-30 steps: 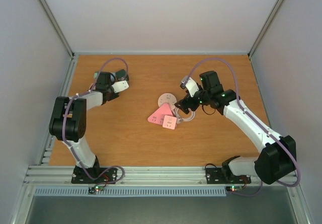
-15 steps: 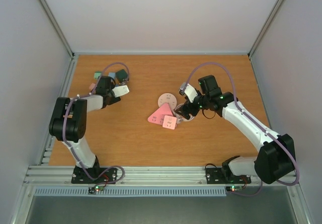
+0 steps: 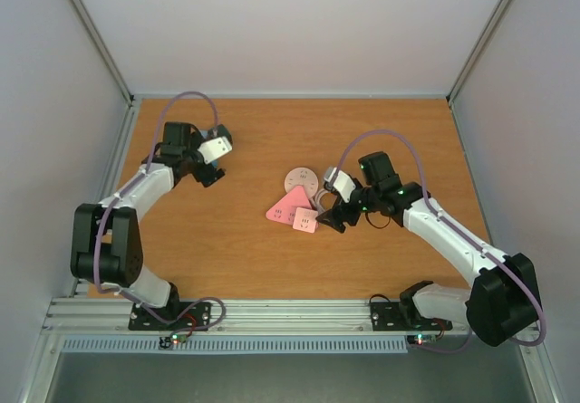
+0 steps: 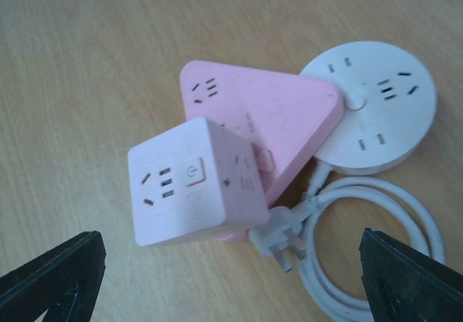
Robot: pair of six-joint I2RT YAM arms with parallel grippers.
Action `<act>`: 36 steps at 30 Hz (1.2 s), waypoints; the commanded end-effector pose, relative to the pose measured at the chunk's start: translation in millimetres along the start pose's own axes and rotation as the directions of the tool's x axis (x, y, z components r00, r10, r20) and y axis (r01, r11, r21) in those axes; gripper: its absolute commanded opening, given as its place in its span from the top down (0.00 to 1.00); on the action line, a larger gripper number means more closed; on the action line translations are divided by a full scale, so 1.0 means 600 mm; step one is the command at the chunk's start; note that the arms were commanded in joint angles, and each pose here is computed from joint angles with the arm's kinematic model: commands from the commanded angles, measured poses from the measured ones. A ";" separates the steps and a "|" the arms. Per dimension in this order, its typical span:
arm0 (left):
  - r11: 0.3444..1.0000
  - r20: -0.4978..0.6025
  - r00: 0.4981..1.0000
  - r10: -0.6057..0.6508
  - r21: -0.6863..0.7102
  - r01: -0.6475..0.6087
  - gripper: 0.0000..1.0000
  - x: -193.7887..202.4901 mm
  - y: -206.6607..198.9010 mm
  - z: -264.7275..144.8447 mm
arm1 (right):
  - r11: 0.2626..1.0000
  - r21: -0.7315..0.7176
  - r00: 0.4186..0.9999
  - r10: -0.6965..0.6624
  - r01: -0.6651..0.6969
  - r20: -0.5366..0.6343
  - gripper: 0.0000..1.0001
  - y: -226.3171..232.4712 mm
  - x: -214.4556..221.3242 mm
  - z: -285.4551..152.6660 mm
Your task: Pull the plug off the socket
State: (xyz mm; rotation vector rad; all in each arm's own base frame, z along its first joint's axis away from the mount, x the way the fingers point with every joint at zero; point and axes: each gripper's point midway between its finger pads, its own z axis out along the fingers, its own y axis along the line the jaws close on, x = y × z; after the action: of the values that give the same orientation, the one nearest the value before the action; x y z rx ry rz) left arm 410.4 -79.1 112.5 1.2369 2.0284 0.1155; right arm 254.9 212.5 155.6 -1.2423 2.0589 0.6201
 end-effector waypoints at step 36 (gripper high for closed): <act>0.643 0.076 0.783 -0.617 0.622 0.446 0.00 -0.216 -0.172 -0.090 | 0.880 0.025 0.879 -0.473 0.475 -0.060 0.13 0.051 0.025 0.140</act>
State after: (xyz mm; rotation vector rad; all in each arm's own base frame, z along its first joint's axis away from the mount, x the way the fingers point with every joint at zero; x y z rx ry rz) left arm 348.3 -199.8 203.2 0.7840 2.1099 -0.8565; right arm 237.9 267.6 89.6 -1.6583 1.7480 0.3703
